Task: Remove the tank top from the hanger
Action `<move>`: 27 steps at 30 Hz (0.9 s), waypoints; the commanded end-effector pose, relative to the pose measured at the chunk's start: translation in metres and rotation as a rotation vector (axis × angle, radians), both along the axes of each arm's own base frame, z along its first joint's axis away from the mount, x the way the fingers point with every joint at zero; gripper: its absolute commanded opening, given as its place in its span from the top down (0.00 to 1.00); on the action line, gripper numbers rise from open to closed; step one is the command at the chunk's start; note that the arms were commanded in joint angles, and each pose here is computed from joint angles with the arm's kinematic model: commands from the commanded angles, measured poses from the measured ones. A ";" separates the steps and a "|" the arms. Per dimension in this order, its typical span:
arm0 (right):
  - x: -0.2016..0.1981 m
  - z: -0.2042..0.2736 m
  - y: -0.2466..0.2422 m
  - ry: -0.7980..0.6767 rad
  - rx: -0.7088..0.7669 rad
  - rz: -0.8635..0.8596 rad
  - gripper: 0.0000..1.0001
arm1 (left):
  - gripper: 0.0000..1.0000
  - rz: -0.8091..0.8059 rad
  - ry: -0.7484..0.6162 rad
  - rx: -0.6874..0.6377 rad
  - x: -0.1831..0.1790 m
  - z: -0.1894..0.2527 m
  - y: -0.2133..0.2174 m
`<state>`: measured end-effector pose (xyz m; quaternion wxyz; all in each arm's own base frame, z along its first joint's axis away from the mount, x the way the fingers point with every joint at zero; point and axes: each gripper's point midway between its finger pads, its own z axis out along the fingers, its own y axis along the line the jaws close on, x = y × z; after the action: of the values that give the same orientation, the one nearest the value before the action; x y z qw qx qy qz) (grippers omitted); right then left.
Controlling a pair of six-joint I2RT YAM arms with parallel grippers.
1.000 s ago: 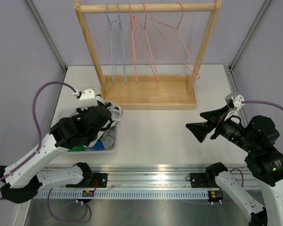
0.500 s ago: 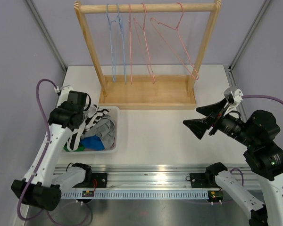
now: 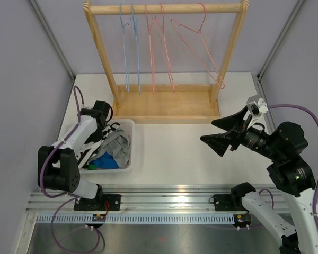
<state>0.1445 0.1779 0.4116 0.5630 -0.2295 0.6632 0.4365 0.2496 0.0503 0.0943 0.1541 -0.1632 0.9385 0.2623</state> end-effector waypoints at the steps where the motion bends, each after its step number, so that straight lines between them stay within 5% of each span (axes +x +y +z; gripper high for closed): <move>1: -0.007 0.006 0.003 -0.043 0.015 0.040 0.01 | 0.61 0.026 -0.031 -0.109 -0.007 -0.003 -0.016; 6: -0.005 0.000 -0.001 -0.045 -0.019 0.016 0.00 | 0.25 0.069 -0.166 -0.101 -0.005 0.032 -0.011; 11: -0.004 -0.001 -0.003 -0.050 -0.021 0.001 0.00 | 0.03 0.126 -0.318 -0.027 -0.006 0.080 0.005; 19: 0.011 -0.011 -0.008 0.015 -0.026 -0.075 0.01 | 0.01 0.148 -0.542 -0.005 -0.022 0.154 0.018; 27: 0.047 -0.034 -0.081 0.138 -0.103 -0.578 0.00 | 0.01 -0.133 -0.741 -0.251 -0.035 0.207 -0.024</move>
<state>0.1780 0.1393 0.3805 0.5804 -0.1170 0.7346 0.3314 0.2144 0.0484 0.2787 0.4387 -0.2604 0.8506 0.1270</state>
